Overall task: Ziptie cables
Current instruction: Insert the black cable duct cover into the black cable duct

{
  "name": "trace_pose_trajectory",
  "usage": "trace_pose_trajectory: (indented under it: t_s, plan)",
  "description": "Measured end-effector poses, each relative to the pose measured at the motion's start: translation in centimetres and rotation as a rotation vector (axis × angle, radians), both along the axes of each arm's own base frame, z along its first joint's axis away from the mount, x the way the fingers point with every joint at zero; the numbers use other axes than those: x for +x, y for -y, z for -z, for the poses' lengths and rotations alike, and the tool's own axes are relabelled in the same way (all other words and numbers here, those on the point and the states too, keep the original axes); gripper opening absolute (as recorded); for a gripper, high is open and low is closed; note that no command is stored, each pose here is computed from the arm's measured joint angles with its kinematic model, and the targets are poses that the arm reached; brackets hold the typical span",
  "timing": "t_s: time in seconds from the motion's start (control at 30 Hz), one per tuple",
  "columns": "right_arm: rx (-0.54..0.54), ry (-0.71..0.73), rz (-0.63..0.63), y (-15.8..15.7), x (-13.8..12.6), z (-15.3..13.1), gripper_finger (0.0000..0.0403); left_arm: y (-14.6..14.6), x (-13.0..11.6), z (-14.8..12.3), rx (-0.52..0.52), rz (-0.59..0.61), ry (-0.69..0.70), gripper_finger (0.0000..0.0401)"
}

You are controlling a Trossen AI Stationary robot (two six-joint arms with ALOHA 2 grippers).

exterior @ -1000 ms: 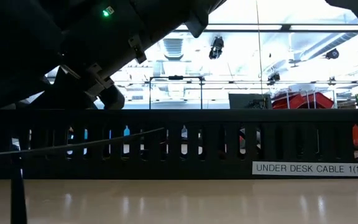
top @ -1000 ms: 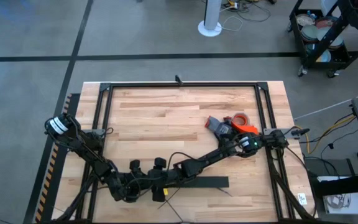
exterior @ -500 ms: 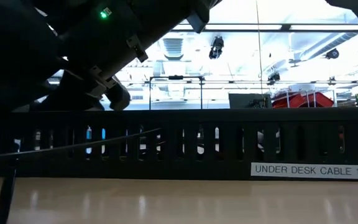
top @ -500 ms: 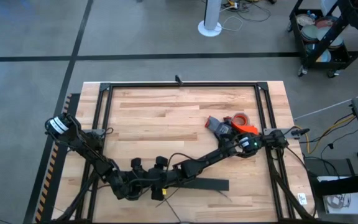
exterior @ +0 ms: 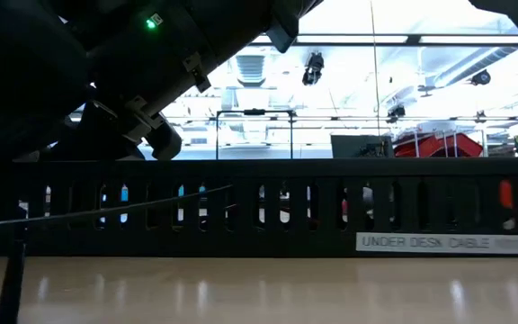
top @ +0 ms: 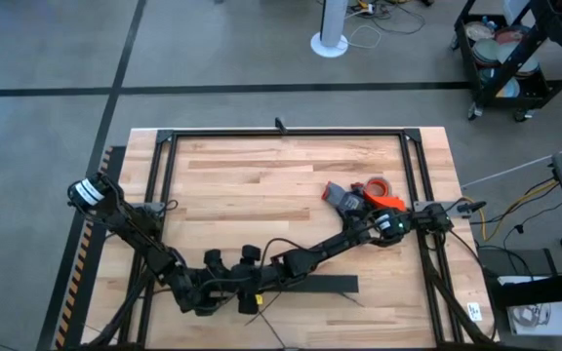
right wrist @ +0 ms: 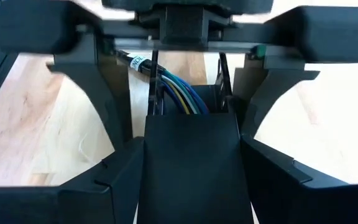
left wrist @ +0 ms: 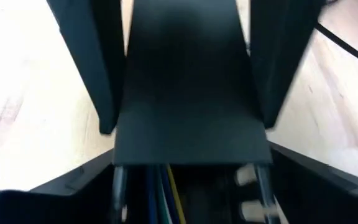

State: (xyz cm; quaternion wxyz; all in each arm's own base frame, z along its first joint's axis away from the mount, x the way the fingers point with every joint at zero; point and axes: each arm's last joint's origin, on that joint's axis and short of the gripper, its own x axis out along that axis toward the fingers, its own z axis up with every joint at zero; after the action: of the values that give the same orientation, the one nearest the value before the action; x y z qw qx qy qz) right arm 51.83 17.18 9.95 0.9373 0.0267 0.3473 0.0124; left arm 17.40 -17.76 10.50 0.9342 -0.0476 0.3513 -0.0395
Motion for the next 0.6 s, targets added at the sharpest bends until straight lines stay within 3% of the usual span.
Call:
trace_pose_trajectory:
  t_s: [0.27,0.6]
  plan:
    - [-0.029,-0.034,-0.033,-0.4,-0.5,-0.3,0.0217,0.2,-1.8,-0.6,0.003,0.018,-0.061,0.0343]
    - [-0.016,-0.099,-0.062,-0.4,-1.2,-0.8,0.0222,2.0,-3.6,0.7,0.021,-0.058,0.055,0.0342]
